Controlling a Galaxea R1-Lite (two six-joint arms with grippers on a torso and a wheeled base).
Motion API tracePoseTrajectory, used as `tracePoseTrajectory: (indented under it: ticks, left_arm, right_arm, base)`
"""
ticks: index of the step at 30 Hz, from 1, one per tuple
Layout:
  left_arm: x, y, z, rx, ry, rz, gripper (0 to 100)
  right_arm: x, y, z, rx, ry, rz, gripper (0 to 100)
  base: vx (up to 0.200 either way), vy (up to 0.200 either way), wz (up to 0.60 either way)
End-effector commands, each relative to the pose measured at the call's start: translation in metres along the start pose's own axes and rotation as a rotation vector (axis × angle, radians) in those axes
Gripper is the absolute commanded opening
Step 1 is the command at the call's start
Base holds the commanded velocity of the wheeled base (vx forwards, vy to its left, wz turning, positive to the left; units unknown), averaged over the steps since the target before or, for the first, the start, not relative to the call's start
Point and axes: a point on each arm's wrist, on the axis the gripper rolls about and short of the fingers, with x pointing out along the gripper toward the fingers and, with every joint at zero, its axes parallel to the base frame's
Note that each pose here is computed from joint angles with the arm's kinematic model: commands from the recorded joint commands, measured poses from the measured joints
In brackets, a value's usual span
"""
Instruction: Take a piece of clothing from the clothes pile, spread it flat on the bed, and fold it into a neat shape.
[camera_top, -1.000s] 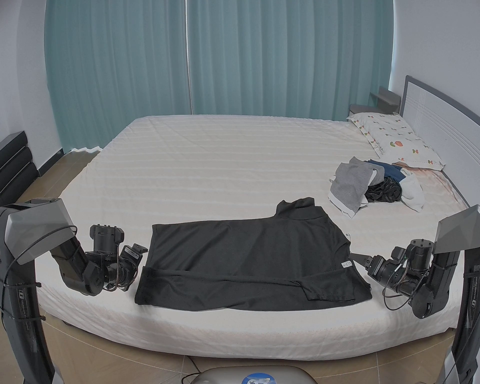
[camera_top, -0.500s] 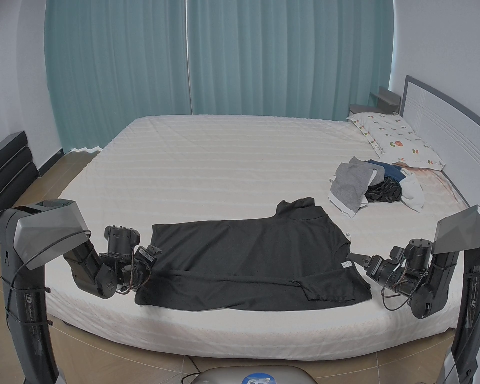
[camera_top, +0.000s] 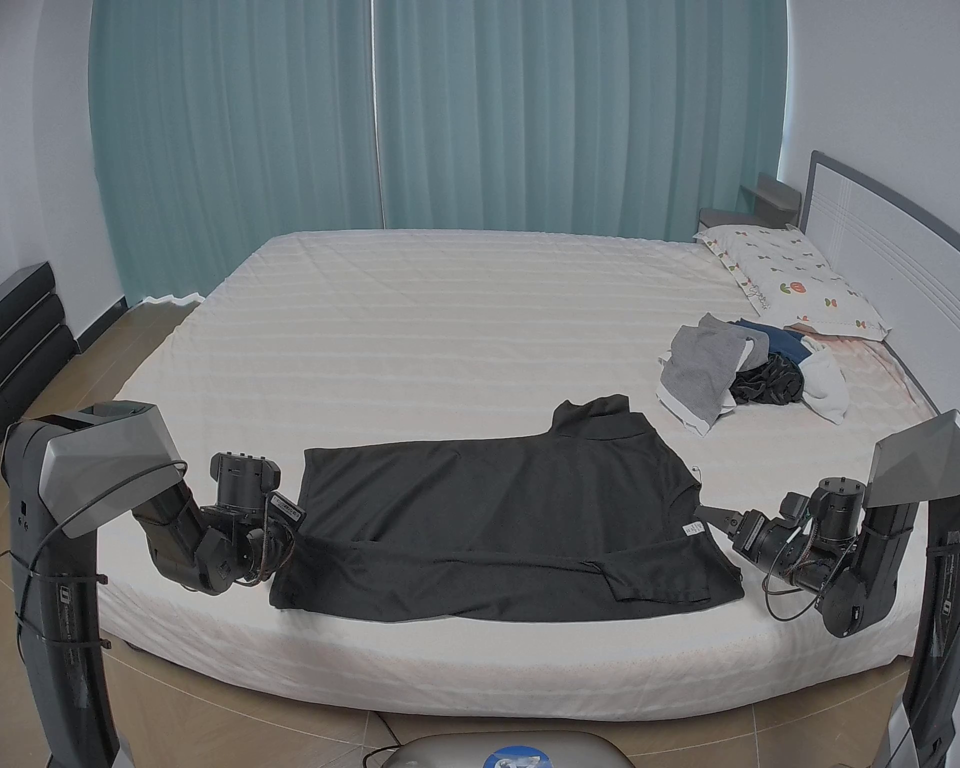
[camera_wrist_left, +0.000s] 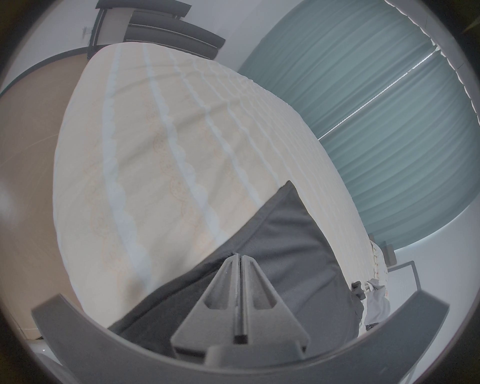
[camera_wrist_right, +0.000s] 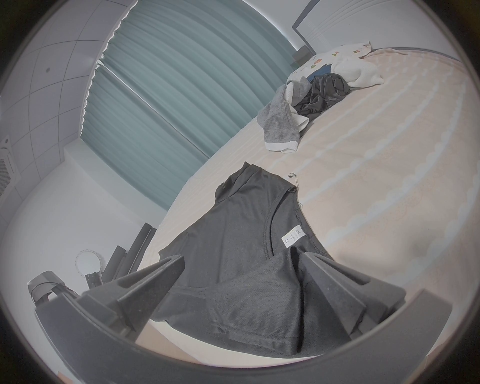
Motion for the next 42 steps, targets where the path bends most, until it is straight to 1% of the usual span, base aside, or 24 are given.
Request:
tracePoseTrajectory:
  ticks: [1, 6, 14, 17, 18, 20, 21, 23, 26, 27, 29, 31, 32, 33, 34, 35, 36, 39, 42]
  left_arm:
    - [0.004, 0.004, -0.001, 0.000, -0.008, 0.014, 0]
    - [0.007, 0.009, 0.001, -0.006, -0.028, 0.034, 0]
    - [0.007, 0.011, 0.004, -0.013, -0.035, 0.042, 0]
    - [0.006, 0.012, 0.006, -0.018, -0.038, 0.041, 0]
    - [0.005, 0.012, 0.006, -0.022, -0.035, 0.043, 100]
    - [0.003, 0.012, 0.007, -0.025, -0.031, 0.041, 100]
    - [0.002, 0.012, 0.008, -0.031, -0.033, 0.039, 100]
    - [0.003, 0.013, 0.010, -0.039, -0.032, 0.039, 100]
    - [-0.001, 0.013, 0.019, -0.081, -0.038, 0.030, 100]
    - [-0.004, 0.013, 0.023, -0.102, -0.031, 0.020, 100]
    - [-0.009, 0.015, 0.030, -0.134, -0.003, -0.001, 100]
    - [-0.019, 0.016, 0.038, -0.166, 0.041, -0.035, 100]
    - [-0.020, 0.016, 0.039, -0.171, 0.049, -0.041, 100]
    - [-0.026, 0.016, 0.041, -0.179, 0.075, -0.056, 100]
    - [-0.027, 0.016, 0.041, -0.182, 0.083, -0.061, 100]
    - [-0.030, 0.017, 0.040, -0.183, 0.096, -0.063, 100]
    - [-0.030, 0.018, 0.040, -0.183, 0.097, -0.061, 100]
    - [-0.030, 0.020, 0.037, -0.178, 0.100, -0.050, 100]
    - [-0.030, 0.023, 0.035, -0.169, 0.106, -0.041, 100]
  right_arm:
    - [0.000, 0.000, 0.000, -0.003, -0.003, 0.003, 100]
    - [0.000, 0.000, 0.000, 0.000, -0.001, 0.002, 100]
    - [-0.002, 0.003, 0.001, -0.004, -0.005, 0.006, 100]
    - [-0.003, 0.005, 0.005, -0.012, -0.019, 0.015, 100]
    - [-0.003, 0.009, 0.008, -0.019, -0.033, 0.025, 100]
    - [-0.003, 0.012, 0.010, -0.026, -0.040, 0.034, 100]
    - [-0.001, 0.020, 0.010, -0.040, -0.045, 0.043, 100]
    - [0.000, 0.025, 0.011, -0.048, -0.054, 0.043, 100]
    - [-0.003, 0.036, 0.013, -0.047, -0.059, 0.024, 100]
    - [-0.007, 0.041, 0.011, -0.043, -0.047, 0.021, 100]
    - [-0.019, 0.049, 0.002, -0.010, -0.006, 0.007, 100]
    - [-0.034, 0.063, -0.012, 0.075, 0.049, 0.020, 100]
    - [-0.036, 0.065, -0.014, 0.095, 0.060, 0.023, 100]
    - [-0.041, 0.071, -0.022, 0.156, 0.091, 0.023, 100]
    - [-0.042, 0.072, -0.024, 0.174, 0.096, 0.018, 100]
    - [-0.042, 0.072, -0.030, 0.201, 0.103, -0.009, 100]
    - [-0.040, 0.071, -0.034, 0.204, 0.102, -0.034, 100]
    - [-0.028, 0.055, -0.050, 0.211, 0.112, -0.128, 100]
    - [-0.025, 0.046, -0.054, 0.211, 0.104, -0.176, 100]
  base:
    - [0.000, 0.000, 0.00]
    - [0.000, 0.000, 0.00]
    - [0.000, 0.000, 0.00]
    - [0.000, 0.000, 0.00]
    - [0.000, 0.000, 0.00]
    - [0.000, 0.000, 0.00]
    - [0.000, 0.000, 0.00]
    - [0.000, 0.000, 0.00]
    - [0.000, 0.000, 0.00]
    - [0.000, 0.000, 0.00]
    - [0.000, 0.000, 0.00]
    - [0.000, 0.000, 0.00]
    - [0.000, 0.000, 0.00]
    - [0.000, 0.000, 0.00]
    - [0.000, 0.000, 0.00]
    - [0.000, 0.000, 0.00]
    - [0.000, 0.000, 0.00]
    - [0.000, 0.000, 0.00]
    - [0.000, 0.000, 0.00]
